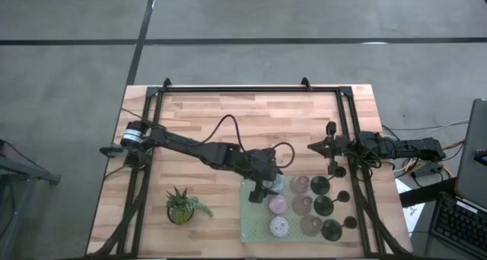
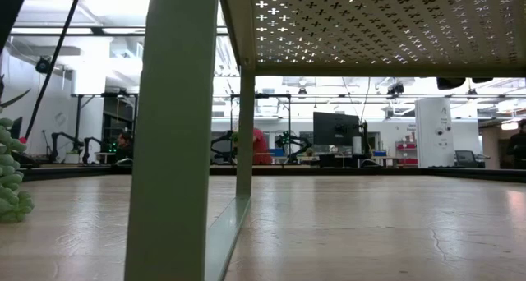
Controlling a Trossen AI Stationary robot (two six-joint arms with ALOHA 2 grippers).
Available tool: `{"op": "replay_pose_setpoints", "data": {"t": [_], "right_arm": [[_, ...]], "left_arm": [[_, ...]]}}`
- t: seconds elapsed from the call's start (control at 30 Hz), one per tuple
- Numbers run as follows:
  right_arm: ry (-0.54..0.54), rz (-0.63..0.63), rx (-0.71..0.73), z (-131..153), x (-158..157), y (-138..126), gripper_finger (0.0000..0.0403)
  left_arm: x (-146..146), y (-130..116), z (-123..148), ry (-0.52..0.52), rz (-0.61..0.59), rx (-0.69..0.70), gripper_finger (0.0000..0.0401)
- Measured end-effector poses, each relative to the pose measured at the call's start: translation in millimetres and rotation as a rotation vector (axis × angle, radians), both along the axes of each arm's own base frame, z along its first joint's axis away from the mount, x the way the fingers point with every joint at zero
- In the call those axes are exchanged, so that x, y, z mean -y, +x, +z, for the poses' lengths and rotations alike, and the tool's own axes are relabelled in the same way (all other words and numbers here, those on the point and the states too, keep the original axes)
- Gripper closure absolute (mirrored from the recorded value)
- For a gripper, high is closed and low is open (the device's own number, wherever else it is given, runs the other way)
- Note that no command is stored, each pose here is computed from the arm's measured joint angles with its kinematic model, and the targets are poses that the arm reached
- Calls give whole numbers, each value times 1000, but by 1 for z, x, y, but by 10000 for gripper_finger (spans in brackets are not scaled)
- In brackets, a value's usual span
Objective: Pick & Place candle stick holders
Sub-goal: Put the blue patterned scented candle on the shelf aligned with the other blue patterned scented candle, then return to Home Position
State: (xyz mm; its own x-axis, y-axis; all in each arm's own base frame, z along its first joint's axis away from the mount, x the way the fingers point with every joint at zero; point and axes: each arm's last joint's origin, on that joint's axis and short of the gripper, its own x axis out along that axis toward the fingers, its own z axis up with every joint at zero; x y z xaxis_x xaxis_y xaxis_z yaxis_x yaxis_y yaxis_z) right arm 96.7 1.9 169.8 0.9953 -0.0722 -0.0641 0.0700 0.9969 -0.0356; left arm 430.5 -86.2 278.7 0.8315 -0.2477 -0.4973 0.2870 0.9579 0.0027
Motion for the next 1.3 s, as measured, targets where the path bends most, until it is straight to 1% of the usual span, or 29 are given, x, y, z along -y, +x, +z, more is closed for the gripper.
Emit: {"op": "replay_pose_setpoints", "data": {"t": [0.37,0.47,0.53,0.63,0.73,0.83,1.0,1.03,1.07,1.17,1.3], "right_arm": [[-1,0,0,0,0,0,394],[0,0,0,0,0,0,394],[-2,0,0,0,0,0,394],[-1,0,0,0,0,0,394],[1,-1,-1,0,0,0,394],[-2,0,-2,0,0,0,394],[-2,0,-1,0,0,0,394],[-1,0,-2,0,0,0,394],[-1,0,-2,0,0,0,394],[-1,0,-2,0,0,0,394],[-1,0,-3,0,0,0,394]], "left_arm": [[0,3,17,28,-21,60,68],[0,1,24,22,-15,76,77],[0,-1,29,40,-26,93,91],[0,-5,39,60,-40,143,129],[-2,-10,50,88,-54,179,182],[-4,-14,56,94,-53,187,249],[-7,-21,61,114,-60,165,376],[-7,-24,62,116,-61,156,388],[-8,-27,64,118,-60,148,391],[-12,-39,73,118,-55,147,390],[-18,-61,75,104,-41,167,396]]}}
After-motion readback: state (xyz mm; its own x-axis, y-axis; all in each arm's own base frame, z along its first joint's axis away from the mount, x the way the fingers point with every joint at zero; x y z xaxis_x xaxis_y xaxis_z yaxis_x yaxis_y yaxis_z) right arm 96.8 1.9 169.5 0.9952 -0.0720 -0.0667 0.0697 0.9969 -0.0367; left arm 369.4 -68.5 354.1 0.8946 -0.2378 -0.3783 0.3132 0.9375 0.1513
